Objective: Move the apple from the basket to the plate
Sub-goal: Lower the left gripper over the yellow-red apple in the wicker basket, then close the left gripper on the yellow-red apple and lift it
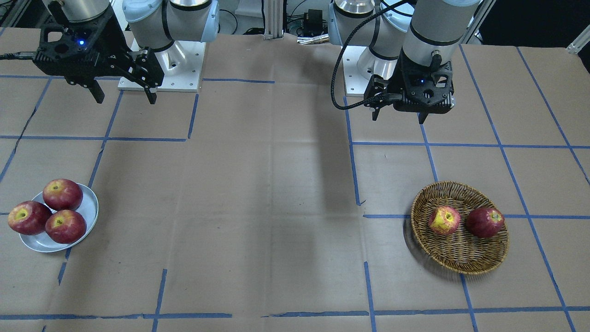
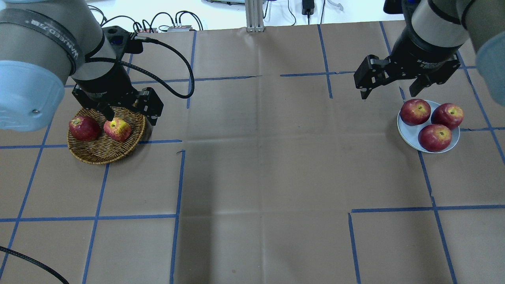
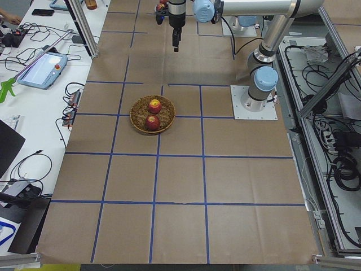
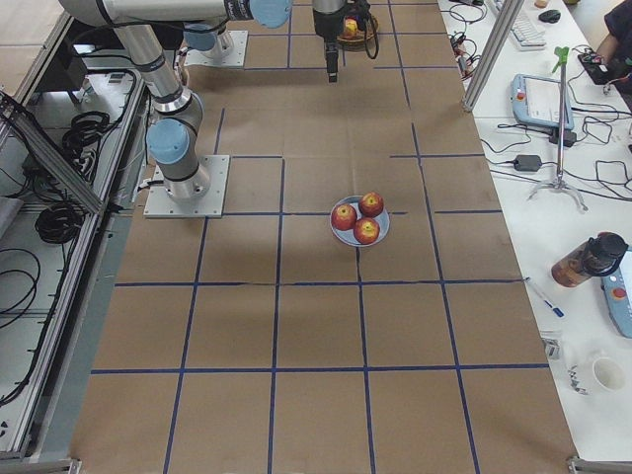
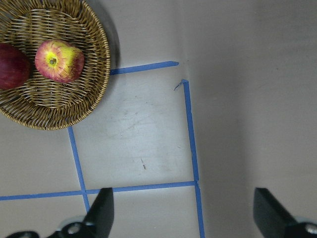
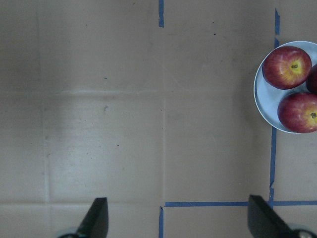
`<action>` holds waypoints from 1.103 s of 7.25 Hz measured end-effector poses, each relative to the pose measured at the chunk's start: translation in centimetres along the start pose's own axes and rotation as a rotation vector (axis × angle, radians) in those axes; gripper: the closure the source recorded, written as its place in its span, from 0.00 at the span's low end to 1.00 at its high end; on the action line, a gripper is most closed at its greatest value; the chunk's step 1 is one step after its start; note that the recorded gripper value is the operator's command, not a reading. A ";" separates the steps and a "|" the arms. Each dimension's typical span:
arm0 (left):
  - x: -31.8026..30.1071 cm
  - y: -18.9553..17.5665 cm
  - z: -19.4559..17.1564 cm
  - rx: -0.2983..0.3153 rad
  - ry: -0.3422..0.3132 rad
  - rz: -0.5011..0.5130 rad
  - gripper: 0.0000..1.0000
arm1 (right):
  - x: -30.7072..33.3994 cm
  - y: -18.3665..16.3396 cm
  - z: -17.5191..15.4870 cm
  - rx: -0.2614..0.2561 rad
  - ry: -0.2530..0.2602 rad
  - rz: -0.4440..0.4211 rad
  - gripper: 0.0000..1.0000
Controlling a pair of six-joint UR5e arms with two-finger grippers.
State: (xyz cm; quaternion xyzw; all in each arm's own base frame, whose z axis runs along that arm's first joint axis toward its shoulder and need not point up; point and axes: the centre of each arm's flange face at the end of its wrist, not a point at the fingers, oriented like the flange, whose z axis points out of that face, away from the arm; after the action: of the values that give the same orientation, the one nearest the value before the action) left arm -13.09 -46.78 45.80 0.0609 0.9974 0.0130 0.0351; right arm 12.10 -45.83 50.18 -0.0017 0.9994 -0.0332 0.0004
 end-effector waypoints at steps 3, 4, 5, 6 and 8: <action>-2.8 -3.3 3.5 -0.001 0.006 0.045 0.01 | -0.2 -0.7 1.4 -0.033 -0.015 0.002 0.00; -4.7 -4.8 5.2 -0.004 0.011 0.064 0.01 | -0.2 -0.8 1.6 -0.038 -0.015 0.002 0.00; -7.0 -6.0 6.9 -0.013 0.017 0.078 0.01 | -0.1 -0.8 1.7 -0.041 -0.014 0.003 0.00; -9.3 -7.2 8.7 -0.013 0.019 0.112 0.01 | -0.1 -0.8 1.8 -0.043 -0.014 0.003 0.00; -13.6 -9.9 13.4 -0.003 0.015 0.194 0.01 | -0.2 -0.8 1.8 -0.043 -0.014 0.001 0.00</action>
State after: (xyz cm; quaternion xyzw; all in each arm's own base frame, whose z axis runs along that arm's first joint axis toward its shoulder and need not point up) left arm 0.13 -58.01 33.11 0.1573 0.9870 0.0182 0.0261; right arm 12.27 -46.75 48.48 -0.0012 0.9999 -0.0118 0.0074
